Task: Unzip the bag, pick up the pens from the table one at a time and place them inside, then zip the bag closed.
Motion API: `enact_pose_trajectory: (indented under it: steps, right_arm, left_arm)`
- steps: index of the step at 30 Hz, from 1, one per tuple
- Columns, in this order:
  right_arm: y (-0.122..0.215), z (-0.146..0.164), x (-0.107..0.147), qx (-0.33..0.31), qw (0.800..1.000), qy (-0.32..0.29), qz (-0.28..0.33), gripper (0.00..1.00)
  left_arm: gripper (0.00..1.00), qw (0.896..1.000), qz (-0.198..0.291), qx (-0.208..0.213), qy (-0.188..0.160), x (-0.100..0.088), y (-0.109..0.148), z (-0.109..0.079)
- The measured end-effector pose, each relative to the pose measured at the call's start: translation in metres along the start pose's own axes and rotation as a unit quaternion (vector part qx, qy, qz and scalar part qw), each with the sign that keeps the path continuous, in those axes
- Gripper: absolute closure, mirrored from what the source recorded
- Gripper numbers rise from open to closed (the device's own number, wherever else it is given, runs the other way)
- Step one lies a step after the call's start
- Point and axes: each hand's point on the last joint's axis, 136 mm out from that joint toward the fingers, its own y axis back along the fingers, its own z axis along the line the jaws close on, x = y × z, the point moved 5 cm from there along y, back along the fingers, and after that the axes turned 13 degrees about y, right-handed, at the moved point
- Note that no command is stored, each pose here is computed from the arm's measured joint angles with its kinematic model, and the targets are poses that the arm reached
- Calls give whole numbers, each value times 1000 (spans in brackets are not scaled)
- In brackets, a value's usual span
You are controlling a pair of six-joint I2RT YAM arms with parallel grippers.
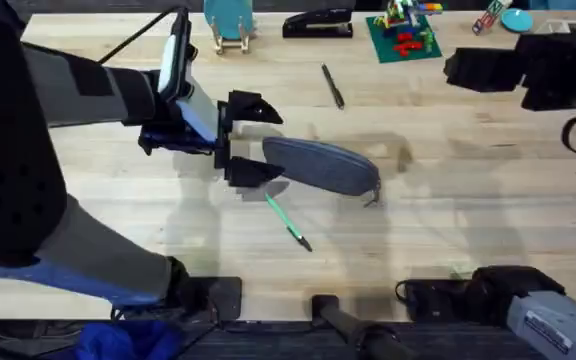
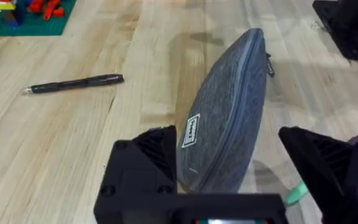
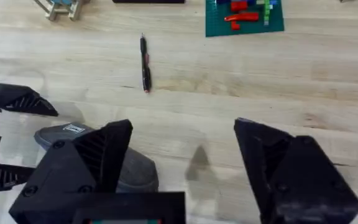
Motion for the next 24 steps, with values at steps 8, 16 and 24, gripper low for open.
enact_pose_trajectory:
  steps: [8,16,24]
  right_arm:
    - [0,0,0,0,1000,0,0,4]
    - [0,0,0,0,1000,0,0,5]
    - [0,0,0,0,1000,0,0,5]
  left_arm:
    - [8,1000,4,16,-10,3,-9,-2]
    - [8,1000,4,15,-17,3,-10,-1]
    - [8,1000,5,14,-23,3,-10,0]
